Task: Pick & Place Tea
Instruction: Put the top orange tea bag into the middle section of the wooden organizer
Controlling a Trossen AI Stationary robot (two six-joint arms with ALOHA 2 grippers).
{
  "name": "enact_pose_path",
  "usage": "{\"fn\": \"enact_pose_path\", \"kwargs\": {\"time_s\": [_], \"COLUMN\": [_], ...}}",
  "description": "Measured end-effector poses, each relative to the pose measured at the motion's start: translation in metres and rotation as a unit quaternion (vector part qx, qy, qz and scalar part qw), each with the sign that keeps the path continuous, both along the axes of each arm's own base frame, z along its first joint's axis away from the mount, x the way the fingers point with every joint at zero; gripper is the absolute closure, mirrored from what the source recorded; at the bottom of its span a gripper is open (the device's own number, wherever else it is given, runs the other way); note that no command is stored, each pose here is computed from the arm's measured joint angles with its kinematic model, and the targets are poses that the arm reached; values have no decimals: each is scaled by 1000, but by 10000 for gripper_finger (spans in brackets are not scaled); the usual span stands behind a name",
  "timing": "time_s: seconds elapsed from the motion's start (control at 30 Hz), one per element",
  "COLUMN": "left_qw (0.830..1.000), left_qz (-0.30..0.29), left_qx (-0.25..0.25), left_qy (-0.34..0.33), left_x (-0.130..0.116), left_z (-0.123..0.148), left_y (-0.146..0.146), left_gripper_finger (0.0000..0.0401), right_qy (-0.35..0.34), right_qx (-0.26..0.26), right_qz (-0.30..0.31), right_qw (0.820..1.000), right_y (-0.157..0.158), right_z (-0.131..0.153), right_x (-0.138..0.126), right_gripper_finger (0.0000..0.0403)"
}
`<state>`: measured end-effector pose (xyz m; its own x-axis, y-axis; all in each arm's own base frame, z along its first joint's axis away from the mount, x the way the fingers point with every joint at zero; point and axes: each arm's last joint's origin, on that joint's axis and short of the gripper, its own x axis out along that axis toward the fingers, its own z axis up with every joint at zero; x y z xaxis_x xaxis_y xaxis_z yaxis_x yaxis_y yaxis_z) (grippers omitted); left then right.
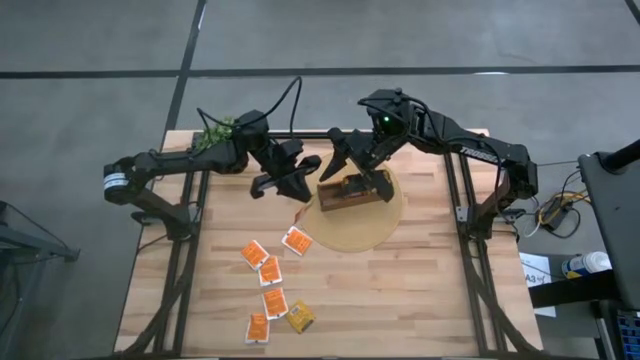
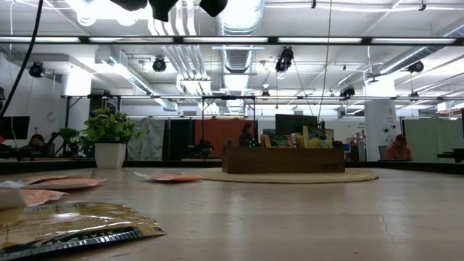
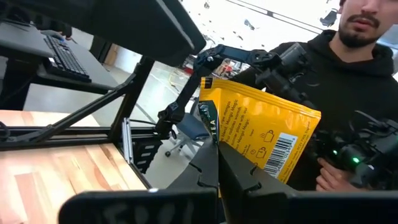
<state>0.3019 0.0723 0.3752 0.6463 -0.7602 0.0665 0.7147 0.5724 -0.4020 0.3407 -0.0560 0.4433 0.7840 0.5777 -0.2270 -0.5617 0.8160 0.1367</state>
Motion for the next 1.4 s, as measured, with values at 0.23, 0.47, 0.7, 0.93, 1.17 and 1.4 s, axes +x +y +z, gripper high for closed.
{"fn": "enact_pose_path", "kwargs": {"time_s": [0.23,0.47,0.7,0.93,1.17,1.4], "left_qw": [1000,1000,1000,991,957,889], "left_qz": [5,5,5,9,50,133], "left_qx": [-3,0,6,77,162,251], "left_qy": [3,-2,-14,-113,-237,-359], "left_x": [0,0,0,-1,-4,-12], "left_z": [0,0,5,18,43,83], "left_y": [0,0,0,0,1,8], "left_gripper_finger": [401,401,401,401,401,401], "right_qy": [-9,-6,-12,0,-9,-56], "right_qx": [1,1,-7,12,12,2], "right_qz": [-2,-2,0,-8,-6,-14], "right_qw": [1000,1000,1000,1000,1000,998], "right_y": [-2,-2,-2,-5,-3,-5], "right_z": [-2,-3,-3,-3,4,25], "right_x": [7,7,7,6,-1,-19], "right_gripper_finger": [190,209,218,207,206,207]}}
